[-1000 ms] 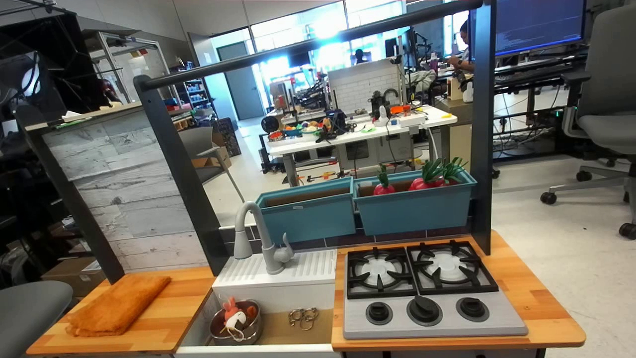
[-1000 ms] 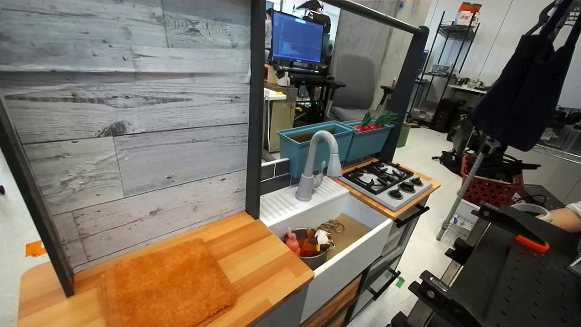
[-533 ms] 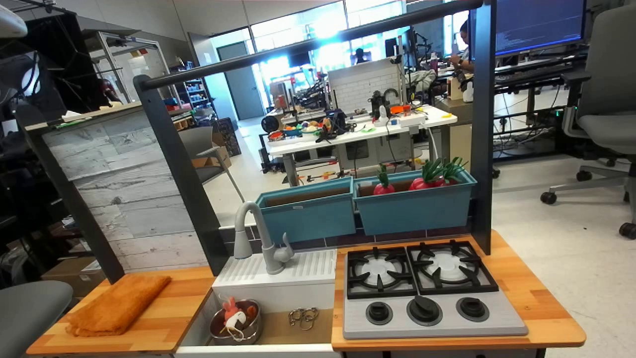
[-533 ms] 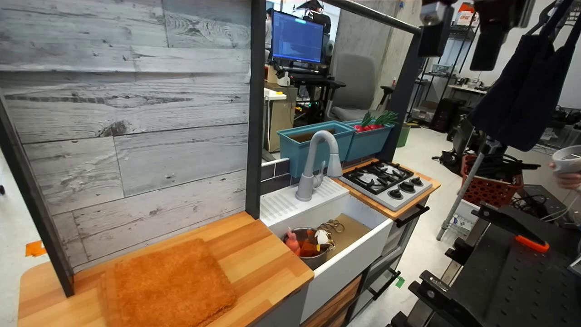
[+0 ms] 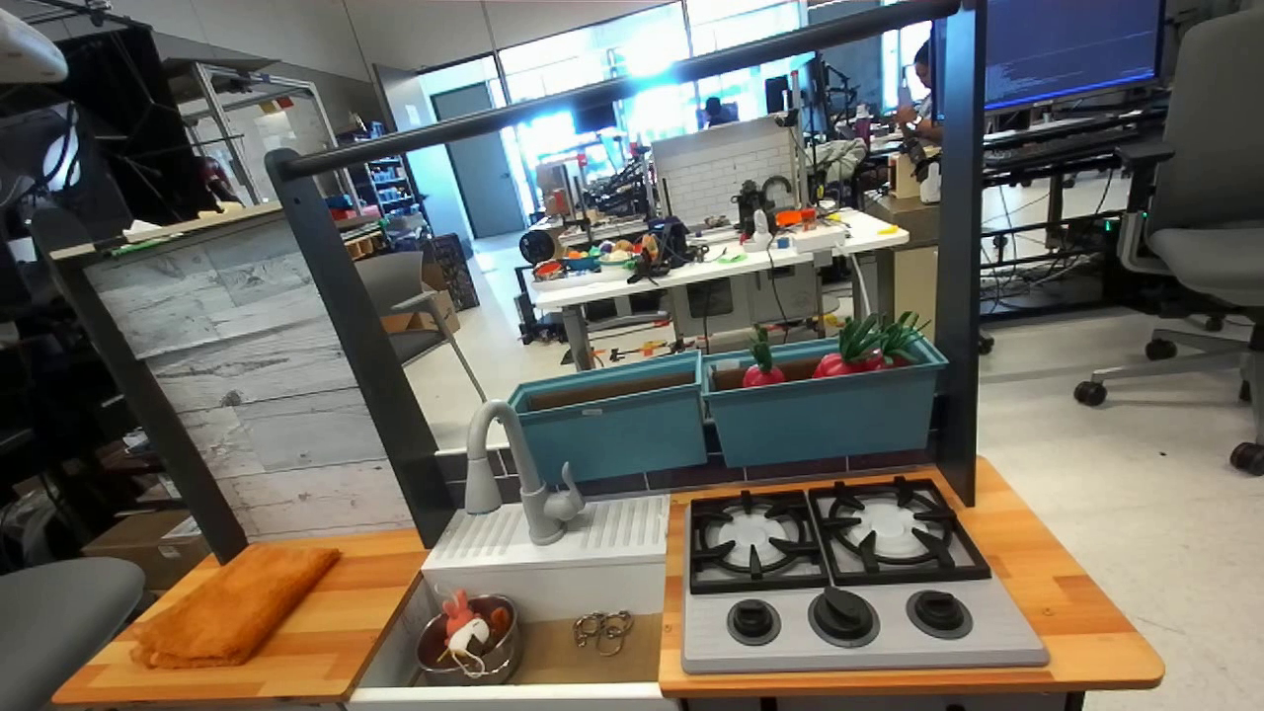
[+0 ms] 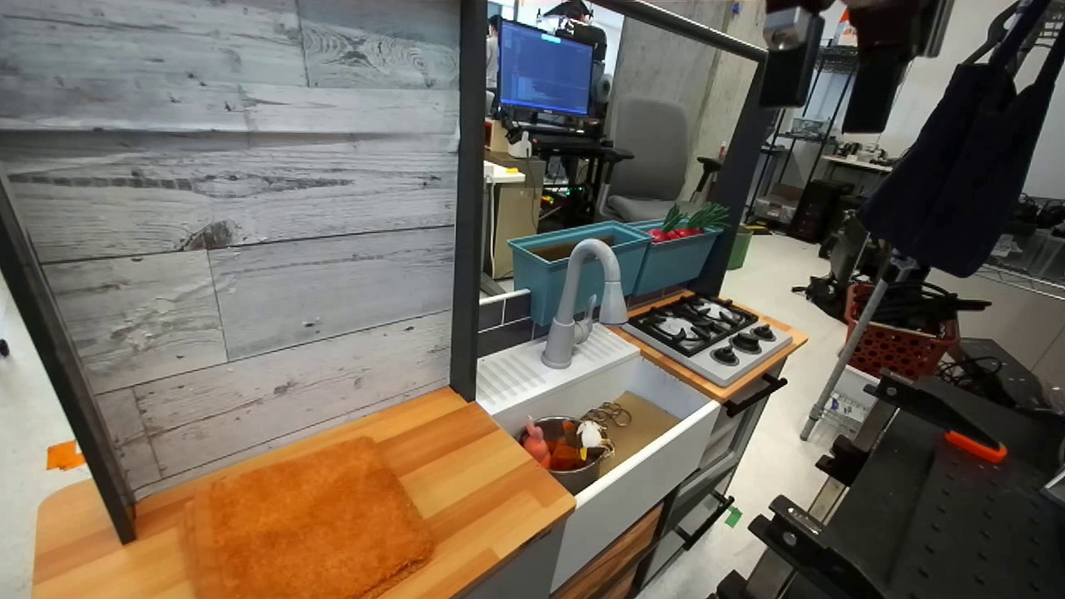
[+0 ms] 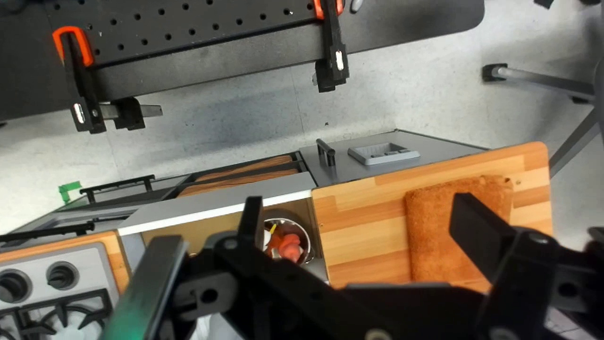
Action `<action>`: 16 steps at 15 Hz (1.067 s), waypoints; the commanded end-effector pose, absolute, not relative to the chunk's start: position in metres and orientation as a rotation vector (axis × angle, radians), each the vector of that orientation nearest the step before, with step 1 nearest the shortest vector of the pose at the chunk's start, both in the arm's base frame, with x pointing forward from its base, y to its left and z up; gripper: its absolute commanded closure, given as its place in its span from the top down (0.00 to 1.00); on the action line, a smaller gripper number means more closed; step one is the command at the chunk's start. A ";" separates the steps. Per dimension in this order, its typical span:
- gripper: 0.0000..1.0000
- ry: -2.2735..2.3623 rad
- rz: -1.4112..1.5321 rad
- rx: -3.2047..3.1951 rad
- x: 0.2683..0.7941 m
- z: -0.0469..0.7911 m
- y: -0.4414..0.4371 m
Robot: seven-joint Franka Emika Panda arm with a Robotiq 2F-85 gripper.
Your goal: Wipe the counter with the towel, then pick up the plush toy from the sink and put them on the stove and counter
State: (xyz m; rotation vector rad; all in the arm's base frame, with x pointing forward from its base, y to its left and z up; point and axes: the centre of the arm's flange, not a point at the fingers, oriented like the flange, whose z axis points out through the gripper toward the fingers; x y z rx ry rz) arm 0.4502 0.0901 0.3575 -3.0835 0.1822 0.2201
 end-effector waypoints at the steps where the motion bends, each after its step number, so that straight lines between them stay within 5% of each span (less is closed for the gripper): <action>1: 1.00 -0.105 0.283 -3.027 0.460 0.343 0.099; 5: 1.00 -0.401 0.296 -3.018 0.468 0.319 0.118; 16: 1.00 -0.339 0.262 -3.033 0.500 0.298 0.158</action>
